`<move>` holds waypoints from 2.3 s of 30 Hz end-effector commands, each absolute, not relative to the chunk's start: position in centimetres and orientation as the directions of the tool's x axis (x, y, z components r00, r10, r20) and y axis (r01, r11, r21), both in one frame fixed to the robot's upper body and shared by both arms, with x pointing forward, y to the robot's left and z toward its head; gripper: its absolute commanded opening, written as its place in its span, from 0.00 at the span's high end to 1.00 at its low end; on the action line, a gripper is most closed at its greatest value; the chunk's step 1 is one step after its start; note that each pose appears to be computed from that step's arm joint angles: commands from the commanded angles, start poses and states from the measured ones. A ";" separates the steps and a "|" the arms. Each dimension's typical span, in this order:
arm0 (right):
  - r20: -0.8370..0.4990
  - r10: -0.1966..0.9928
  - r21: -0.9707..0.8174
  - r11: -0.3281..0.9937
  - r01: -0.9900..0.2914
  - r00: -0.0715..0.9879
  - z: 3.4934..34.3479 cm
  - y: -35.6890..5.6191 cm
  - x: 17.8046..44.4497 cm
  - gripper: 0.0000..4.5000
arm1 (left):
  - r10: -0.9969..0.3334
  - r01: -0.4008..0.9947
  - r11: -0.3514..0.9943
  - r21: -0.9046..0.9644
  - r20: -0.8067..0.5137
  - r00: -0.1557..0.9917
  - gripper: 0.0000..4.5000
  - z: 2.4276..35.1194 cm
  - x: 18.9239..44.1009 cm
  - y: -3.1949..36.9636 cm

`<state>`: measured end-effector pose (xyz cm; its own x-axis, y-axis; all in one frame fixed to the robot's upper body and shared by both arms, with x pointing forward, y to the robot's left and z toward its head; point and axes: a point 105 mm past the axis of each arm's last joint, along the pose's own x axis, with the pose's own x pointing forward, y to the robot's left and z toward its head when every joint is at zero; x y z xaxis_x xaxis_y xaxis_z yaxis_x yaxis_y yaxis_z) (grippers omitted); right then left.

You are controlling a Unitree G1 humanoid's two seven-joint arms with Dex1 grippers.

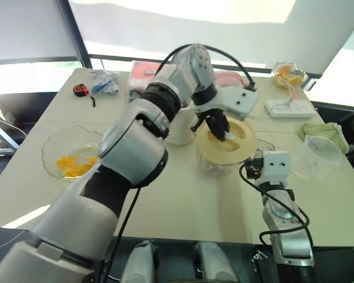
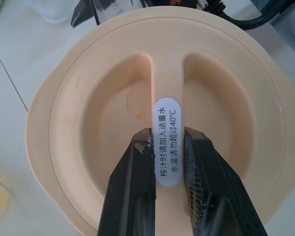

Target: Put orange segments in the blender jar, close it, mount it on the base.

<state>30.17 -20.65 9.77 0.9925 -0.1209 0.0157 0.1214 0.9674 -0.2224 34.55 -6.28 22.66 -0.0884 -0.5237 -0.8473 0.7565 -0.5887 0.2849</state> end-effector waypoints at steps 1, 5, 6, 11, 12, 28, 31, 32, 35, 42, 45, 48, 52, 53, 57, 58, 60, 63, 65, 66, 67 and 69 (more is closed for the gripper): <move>0.092 -0.141 -0.228 0.961 0.158 0.986 11.6 -21.2 29.8 0.67 | -0.436 0.808 -0.573 0.138 -0.886 -0.157 0.95 18.9 34.5 -4.9; 0.081 -0.124 -0.203 0.969 0.138 0.989 11.5 -20.6 29.2 0.78 | -0.433 0.814 -0.567 0.127 -0.886 -0.164 0.95 18.5 34.6 -4.6; 0.075 -0.127 -0.205 0.969 0.140 0.989 11.4 -20.6 29.0 0.78 | -0.433 0.817 -0.564 0.123 -0.886 -0.166 0.95 18.4 34.6 -4.5; 0.080 -0.142 -0.199 0.968 0.155 0.987 11.8 -20.0 28.5 0.78 | -0.451 0.845 -0.526 0.100 -0.875 -0.178 0.95 17.9 34.9 -3.8; 0.082 -0.144 -0.197 0.968 0.158 0.986 11.9 -19.9 28.4 0.78 | -0.456 0.848 -0.521 0.097 -0.871 -0.180 0.95 17.8 34.9 -3.8; 0.082 -0.166 -0.171 0.969 0.178 0.983 11.9 -18.9 28.8 0.78 | -0.519 0.941 -0.338 -0.036 -0.827 -0.218 0.95 16.2 35.0 -3.0; 0.075 -0.172 -0.164 0.969 0.183 0.982 11.6 -18.8 28.7 0.78 | -0.537 0.955 -0.292 -0.051 -0.817 -0.208 0.95 16.2 35.0 -3.3; 0.073 -0.174 -0.162 0.970 0.184 0.982 11.5 -18.8 28.7 0.78 | -0.540 0.957 -0.281 -0.064 -0.814 -0.213 0.95 16.2 34.9 -3.4; 0.069 -0.173 -0.157 0.971 0.181 0.983 11.3 -18.5 28.8 0.78 | -0.558 0.971 -0.211 -0.109 -0.802 -0.211 0.95 15.9 34.8 -3.8; 0.065 -0.169 -0.153 0.972 0.177 0.983 11.0 -18.5 29.1 0.78 | -0.553 0.984 -0.138 -0.109 -0.816 -0.168 0.95 15.1 34.8 -4.0; 0.064 -0.166 -0.153 0.973 0.174 0.984 10.9 -18.5 29.2 0.78 | -0.557 0.983 -0.164 -0.077 -0.816 -0.157 0.95 15.1 34.9 -3.9; 0.061 -0.163 -0.155 0.973 0.171 0.985 10.8 -18.5 29.2 0.78 | -0.559 0.983 -0.179 -0.042 -0.818 -0.137 0.95 15.4 35.2 -3.9; 0.055 -0.159 -0.160 0.973 0.166 0.986 10.5 -18.8 29.2 0.78 | -0.587 0.978 -0.206 -0.020 -0.797 -0.140 0.62 16.9 35.0 -4.6; 0.054 -0.159 -0.161 0.973 0.165 0.986 10.5 -18.8 29.2 0.78 | -0.599 0.976 -0.216 -0.012 -0.788 -0.143 0.51 17.5 35.0 -4.8; 0.040 -0.160 -0.174 0.971 0.164 0.986 9.9 -19.5 29.1 0.78 | -0.677 0.970 -0.235 0.054 -0.725 -0.124 0.08 21.0 34.9 -5.9; 0.035 -0.161 -0.178 0.970 0.165 0.986 9.7 -19.7 29.0 0.78 | -0.704 0.969 -0.238 0.071 -0.699 -0.122 0.08 22.4 34.8 -6.2; 0.018 -0.161 -0.192 0.968 0.161 0.987 9.1 -20.2 28.9 0.78 | -0.780 0.964 -0.234 0.128 -0.616 -0.107 0.08 26.6 34.5 -6.6; 0.000 -0.165 -0.195 0.967 0.162 0.986 8.4 -20.9 28.8 0.78 | -0.884 0.955 -0.183 0.235 -0.463 -0.055 0.08 33.0 34.1 -6.3; -0.006 -0.172 -0.180 0.969 0.168 0.985 8.2 -21.2 28.9 0.78 | -0.924 0.948 -0.118 0.297 -0.383 0.005 0.08 35.3 34.6 -5.4; -0.007 -0.174 -0.177 0.969 0.170 0.985 8.2 -21.4 29.0 0.78 | -0.939 0.942 -0.067 0.329 -0.341 0.052 0.08 36.2 35.1 -4.8; -0.008 -0.175 -0.175 0.970 0.170 0.985 8.2 -21.5 29.0 0.78 | -0.949 0.936 -0.018 0.352 -0.301 0.095 0.08 36.8 35.6 -4.2; -0.015 -0.176 -0.166 0.971 0.171 0.984 8.0 -21.9 29.1 0.78 | -0.966 0.917 0.079 0.391 -0.198 0.168 0.08 37.9 36.5 -3.2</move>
<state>29.44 -20.04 9.90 0.9909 -0.1204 0.0602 0.1272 0.9838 -0.1267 35.97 -3.77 37.19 0.1294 -0.9503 -0.2833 0.9282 0.0155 0.3719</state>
